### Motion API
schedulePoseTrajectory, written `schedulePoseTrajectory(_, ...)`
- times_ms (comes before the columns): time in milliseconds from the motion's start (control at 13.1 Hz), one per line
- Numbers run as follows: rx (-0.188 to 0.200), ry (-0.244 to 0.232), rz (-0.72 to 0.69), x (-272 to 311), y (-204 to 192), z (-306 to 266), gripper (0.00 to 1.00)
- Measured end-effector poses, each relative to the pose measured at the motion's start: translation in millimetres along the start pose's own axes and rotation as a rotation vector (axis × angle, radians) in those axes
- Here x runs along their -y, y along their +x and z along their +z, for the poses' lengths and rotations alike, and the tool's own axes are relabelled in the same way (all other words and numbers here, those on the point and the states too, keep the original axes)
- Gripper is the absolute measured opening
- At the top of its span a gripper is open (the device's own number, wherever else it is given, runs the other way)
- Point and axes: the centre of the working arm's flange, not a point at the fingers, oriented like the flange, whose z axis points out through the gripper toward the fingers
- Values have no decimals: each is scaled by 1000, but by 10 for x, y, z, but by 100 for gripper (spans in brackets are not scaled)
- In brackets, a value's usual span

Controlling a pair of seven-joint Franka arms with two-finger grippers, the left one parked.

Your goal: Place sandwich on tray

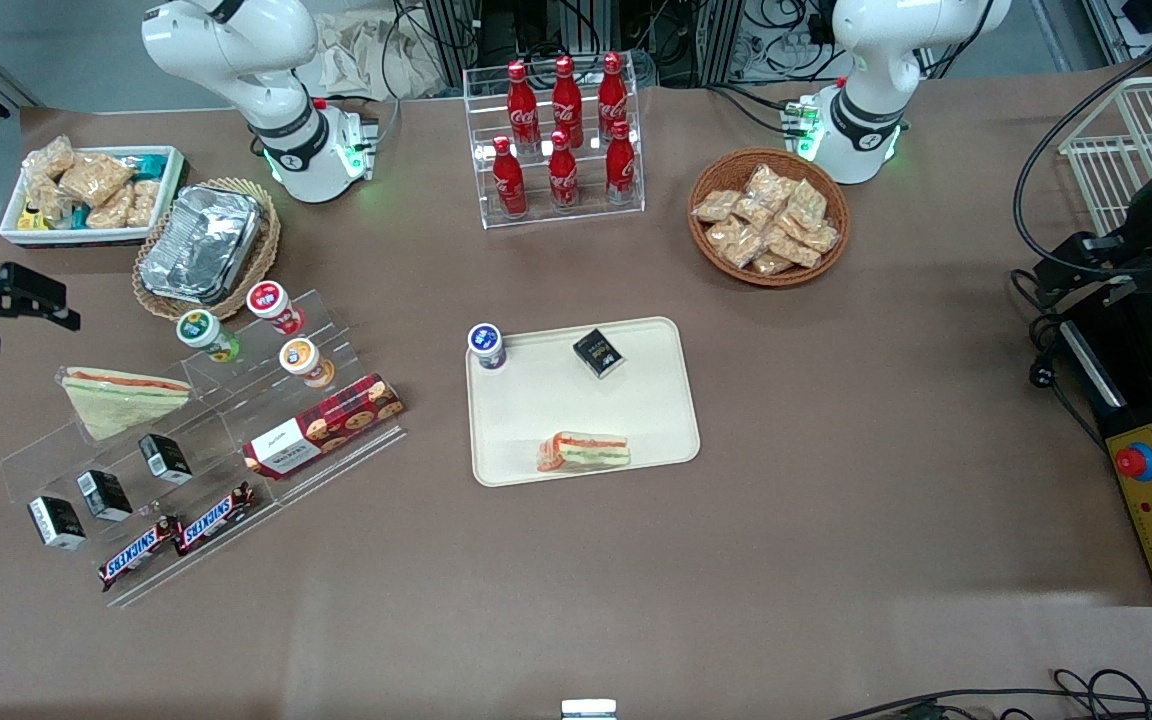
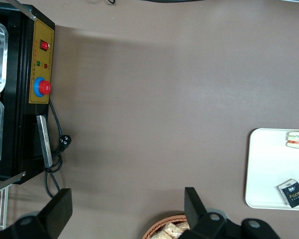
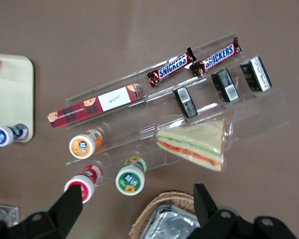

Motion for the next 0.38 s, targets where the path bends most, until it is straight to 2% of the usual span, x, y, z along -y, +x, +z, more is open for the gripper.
schedulePoseTrajectory(153,-7,-2,46,169,-42,-95,100)
schedulePoseTrajectory(381,9,-21,48,250,-8,-39,100)
